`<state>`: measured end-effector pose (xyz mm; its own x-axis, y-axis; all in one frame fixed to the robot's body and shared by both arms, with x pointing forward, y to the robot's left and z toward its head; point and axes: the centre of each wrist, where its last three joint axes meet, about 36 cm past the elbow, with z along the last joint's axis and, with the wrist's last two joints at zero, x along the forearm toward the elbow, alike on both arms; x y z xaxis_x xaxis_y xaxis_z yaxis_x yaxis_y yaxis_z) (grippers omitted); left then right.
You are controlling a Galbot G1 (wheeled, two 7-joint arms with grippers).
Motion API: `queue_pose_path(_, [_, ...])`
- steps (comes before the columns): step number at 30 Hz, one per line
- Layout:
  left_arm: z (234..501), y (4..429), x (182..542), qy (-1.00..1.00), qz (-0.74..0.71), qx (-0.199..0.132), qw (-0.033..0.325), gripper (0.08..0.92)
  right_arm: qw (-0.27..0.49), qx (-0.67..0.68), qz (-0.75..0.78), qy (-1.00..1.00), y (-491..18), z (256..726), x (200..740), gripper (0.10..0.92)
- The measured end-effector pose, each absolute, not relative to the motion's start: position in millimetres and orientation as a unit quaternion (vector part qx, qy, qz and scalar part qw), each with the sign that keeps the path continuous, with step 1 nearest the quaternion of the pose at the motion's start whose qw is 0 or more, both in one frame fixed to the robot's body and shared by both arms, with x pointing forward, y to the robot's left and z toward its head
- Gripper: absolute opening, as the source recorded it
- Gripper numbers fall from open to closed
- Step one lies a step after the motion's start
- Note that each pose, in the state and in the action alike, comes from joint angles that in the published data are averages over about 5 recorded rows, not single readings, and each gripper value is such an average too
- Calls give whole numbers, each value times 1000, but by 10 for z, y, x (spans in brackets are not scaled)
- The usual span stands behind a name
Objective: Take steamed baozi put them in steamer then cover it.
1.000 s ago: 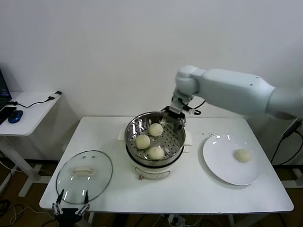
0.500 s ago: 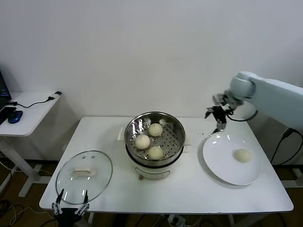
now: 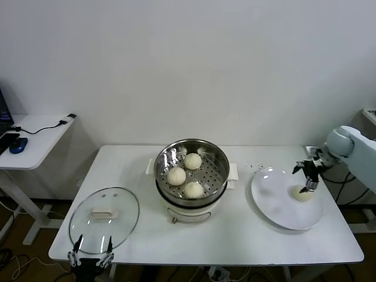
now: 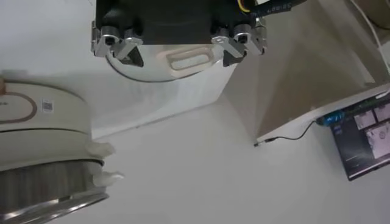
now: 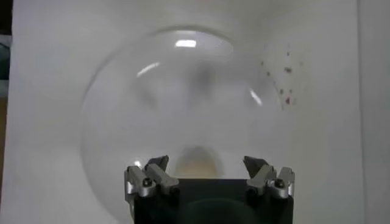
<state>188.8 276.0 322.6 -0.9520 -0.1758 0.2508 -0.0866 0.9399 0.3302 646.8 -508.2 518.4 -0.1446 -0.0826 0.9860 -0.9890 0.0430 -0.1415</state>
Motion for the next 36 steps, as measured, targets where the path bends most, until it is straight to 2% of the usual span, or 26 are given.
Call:
queue_pose_path(6, [3224, 2768, 1870, -973, -163, 70, 145, 823, 469, 467, 504, -555, -5238, 4963, 6457, 823])
queue_pose_path(16, [3189, 2752, 1860, -972, -163, 70, 152, 823, 481, 468, 504, -544, -5218, 4673, 6535, 823])
queue_pose_path(30, [3136, 2757, 1849, -971, -164, 70, 157, 823, 489, 465, 501, -543, -5179, 4522, 6622, 820])
queue_pose_path(33, [3130, 2755, 1844, -971, -164, 70, 157, 823, 491, 464, 499, -543, -5179, 4519, 6635, 782])
queue_pose_path(36, [3124, 2750, 1839, -971, -163, 69, 158, 823, 491, 464, 498, -544, -5177, 4537, 6650, 704])
